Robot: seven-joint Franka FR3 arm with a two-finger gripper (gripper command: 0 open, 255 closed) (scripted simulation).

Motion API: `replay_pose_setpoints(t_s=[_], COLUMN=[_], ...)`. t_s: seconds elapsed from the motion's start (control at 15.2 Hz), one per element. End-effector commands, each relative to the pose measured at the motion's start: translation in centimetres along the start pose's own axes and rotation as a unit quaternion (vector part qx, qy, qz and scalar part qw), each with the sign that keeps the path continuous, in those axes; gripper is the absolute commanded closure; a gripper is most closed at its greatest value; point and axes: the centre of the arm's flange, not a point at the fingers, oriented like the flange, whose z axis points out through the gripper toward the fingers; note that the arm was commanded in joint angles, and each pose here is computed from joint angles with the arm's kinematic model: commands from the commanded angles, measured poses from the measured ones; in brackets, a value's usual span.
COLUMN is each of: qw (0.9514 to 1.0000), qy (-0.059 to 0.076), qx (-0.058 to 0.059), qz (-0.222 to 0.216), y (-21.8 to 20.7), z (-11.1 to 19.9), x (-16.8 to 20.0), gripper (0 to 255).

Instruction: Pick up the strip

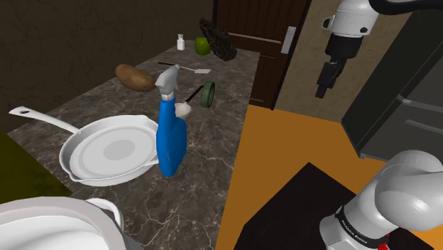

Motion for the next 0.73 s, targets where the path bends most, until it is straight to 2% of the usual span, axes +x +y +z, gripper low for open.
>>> replay_pose_setpoints(t_s=[0.0,0.33,0.66], qw=[1.0,0.9984,0.9935], qy=[0.0,0.007,0.015], qx=[0.0,0.034,0.068], qz=[0.0,0.045,0.09], y=[0.0,-3.8,-7.2], z=[0.0,0.9,1.6], x=[0.0,4.2,8.6], gripper=[0,0,0])
